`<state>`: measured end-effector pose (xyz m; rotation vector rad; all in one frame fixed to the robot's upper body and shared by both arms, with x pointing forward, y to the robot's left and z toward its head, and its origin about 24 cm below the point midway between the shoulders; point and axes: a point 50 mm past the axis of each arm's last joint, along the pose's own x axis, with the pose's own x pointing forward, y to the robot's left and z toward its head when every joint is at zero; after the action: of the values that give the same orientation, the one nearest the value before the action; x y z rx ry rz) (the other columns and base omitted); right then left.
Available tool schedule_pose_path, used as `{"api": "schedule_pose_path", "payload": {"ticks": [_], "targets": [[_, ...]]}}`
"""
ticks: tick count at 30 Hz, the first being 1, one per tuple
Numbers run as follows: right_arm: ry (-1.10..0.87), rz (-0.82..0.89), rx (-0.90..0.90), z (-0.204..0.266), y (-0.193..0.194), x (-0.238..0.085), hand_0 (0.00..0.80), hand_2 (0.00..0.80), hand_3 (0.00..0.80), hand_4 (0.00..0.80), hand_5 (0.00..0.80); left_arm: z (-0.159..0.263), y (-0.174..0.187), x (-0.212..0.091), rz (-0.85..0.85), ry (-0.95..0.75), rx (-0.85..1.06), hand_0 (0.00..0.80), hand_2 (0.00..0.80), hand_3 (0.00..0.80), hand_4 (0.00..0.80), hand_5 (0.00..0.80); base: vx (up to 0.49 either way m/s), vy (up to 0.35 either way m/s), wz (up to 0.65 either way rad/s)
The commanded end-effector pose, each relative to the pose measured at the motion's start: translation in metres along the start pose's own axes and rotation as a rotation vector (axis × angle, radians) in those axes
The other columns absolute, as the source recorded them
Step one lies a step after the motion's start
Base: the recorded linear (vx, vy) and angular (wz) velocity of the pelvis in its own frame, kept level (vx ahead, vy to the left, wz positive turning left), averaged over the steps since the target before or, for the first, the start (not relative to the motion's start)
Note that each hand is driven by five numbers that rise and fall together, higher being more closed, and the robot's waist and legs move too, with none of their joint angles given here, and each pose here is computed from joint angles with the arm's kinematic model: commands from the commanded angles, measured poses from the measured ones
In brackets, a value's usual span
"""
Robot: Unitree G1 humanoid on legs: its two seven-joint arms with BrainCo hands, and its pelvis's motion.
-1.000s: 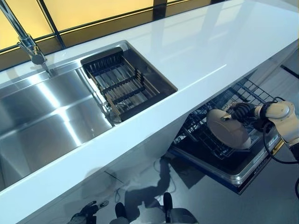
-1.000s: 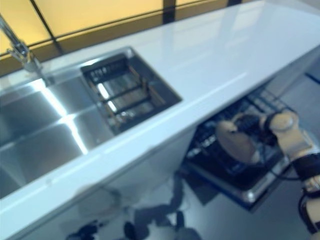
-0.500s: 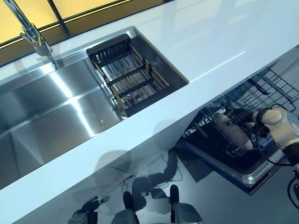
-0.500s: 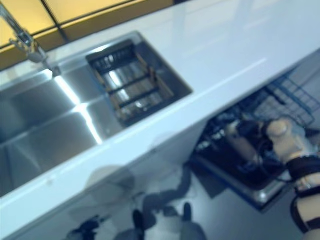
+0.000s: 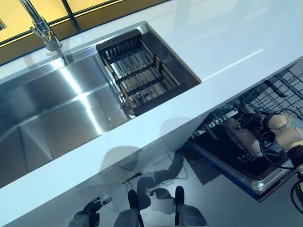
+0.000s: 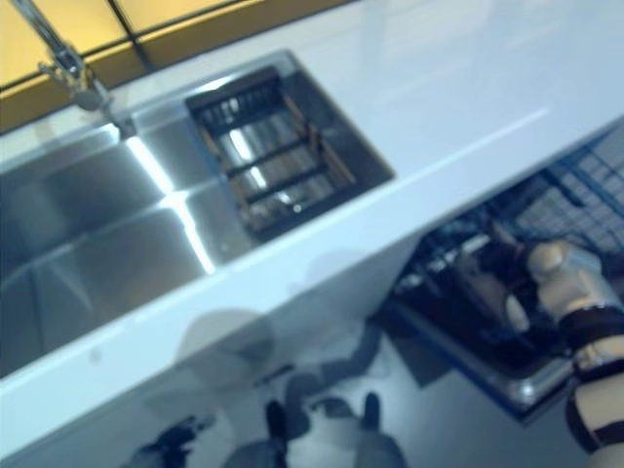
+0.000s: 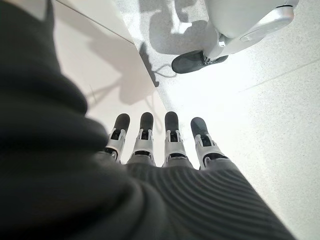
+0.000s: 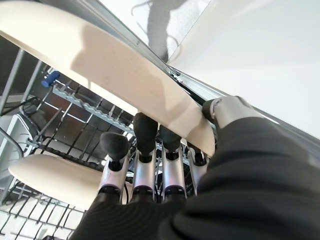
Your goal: Take plates into dishwasher
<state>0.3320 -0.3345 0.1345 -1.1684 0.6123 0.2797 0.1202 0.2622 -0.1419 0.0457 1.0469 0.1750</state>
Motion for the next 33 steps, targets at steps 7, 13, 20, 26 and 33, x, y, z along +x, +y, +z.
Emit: {"api": "schedule_pose_path", "payload": {"ticks": [7, 13, 20, 26, 33], "targets": [[0.032, -0.100, -0.061, 0.010, -0.039, -0.014, 0.000, 0.000, 0.000, 0.000, 0.000, 0.018, 0.006, 0.003, -0.004, -0.043, 0.046, 0.000, 0.000, 0.000, 0.000, 0.000, 0.000, 0.000, 0.00], [0.005, -0.148, -0.020, 0.009, -0.055, -0.027, 0.000, 0.000, 0.000, 0.000, 0.000, 0.017, 0.008, 0.002, 0.007, -0.033, 0.045, 0.000, 0.000, 0.000, 0.000, 0.000, 0.028, 0.004, 0.00], [-0.018, -0.202, -0.007, 0.010, -0.076, -0.047, 0.000, 0.000, 0.000, 0.000, 0.000, 0.012, 0.013, 0.001, 0.028, -0.009, 0.043, 0.000, 0.000, 0.000, 0.000, 0.000, 0.038, 0.014, -0.01], [-0.009, -0.241, 0.017, 0.003, -0.095, -0.067, 0.000, 0.000, 0.000, 0.000, 0.000, 0.002, 0.021, -0.002, 0.060, 0.033, 0.061, 0.000, 0.000, 0.000, 0.000, 0.000, 0.050, -0.014, -0.02], [0.027, -0.332, 0.031, -0.001, -0.126, -0.103, 0.000, 0.000, 0.000, 0.000, 0.000, -0.012, 0.048, -0.009, 0.169, 0.119, 0.044, 0.000, 0.000, 0.000, 0.000, 0.000, 0.054, -0.157, -0.05]]}}
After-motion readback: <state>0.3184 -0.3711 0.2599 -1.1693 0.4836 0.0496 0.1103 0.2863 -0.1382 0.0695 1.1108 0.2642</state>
